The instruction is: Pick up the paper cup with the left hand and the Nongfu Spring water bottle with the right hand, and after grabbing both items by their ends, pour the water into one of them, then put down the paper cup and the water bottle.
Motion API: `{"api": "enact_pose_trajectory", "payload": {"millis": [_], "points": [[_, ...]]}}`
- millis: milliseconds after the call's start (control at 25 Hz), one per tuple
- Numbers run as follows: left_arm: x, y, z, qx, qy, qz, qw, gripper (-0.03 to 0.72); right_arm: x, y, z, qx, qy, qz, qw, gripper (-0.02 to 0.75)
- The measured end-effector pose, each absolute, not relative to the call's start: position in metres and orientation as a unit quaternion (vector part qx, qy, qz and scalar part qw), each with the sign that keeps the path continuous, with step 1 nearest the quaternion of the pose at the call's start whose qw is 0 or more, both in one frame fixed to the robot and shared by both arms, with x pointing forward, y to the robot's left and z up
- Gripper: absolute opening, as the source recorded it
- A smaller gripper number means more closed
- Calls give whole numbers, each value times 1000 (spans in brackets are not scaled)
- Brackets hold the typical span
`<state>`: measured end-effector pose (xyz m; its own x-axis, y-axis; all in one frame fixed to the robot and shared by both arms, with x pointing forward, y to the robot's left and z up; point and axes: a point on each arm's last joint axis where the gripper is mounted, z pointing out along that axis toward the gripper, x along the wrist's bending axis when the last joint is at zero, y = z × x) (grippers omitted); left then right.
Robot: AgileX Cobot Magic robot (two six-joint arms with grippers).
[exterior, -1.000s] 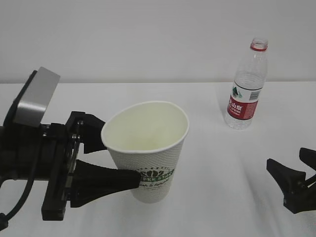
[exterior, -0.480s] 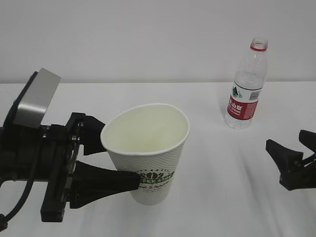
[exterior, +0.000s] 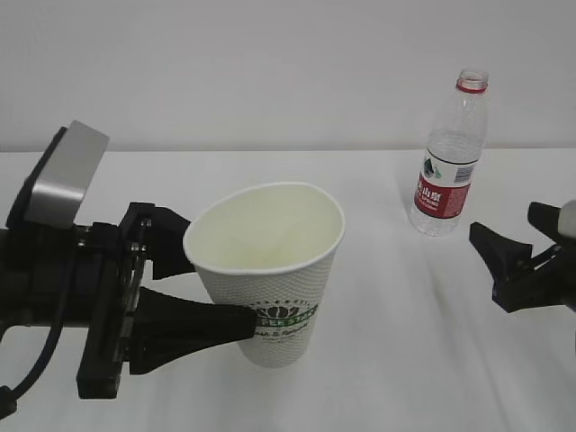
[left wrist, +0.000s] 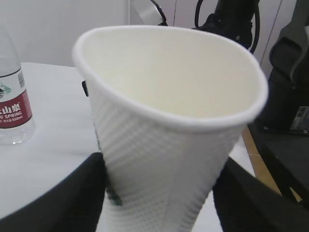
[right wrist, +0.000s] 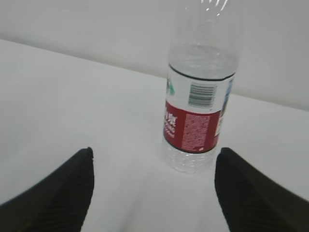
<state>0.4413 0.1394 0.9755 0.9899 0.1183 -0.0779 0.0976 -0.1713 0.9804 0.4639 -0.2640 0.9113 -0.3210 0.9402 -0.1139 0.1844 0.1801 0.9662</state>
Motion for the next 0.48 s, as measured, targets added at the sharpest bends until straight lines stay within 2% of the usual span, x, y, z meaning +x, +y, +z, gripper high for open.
{"api": "enact_pose_trajectory", "payload": {"millis": [200, 480], "points": [[441, 139, 976, 764, 72, 8, 641, 489, 476, -259, 897, 428, 673, 483, 362, 587], [442, 139, 976, 764, 72, 9, 641, 478, 498, -260, 899, 433, 656, 488, 379, 588]]}}
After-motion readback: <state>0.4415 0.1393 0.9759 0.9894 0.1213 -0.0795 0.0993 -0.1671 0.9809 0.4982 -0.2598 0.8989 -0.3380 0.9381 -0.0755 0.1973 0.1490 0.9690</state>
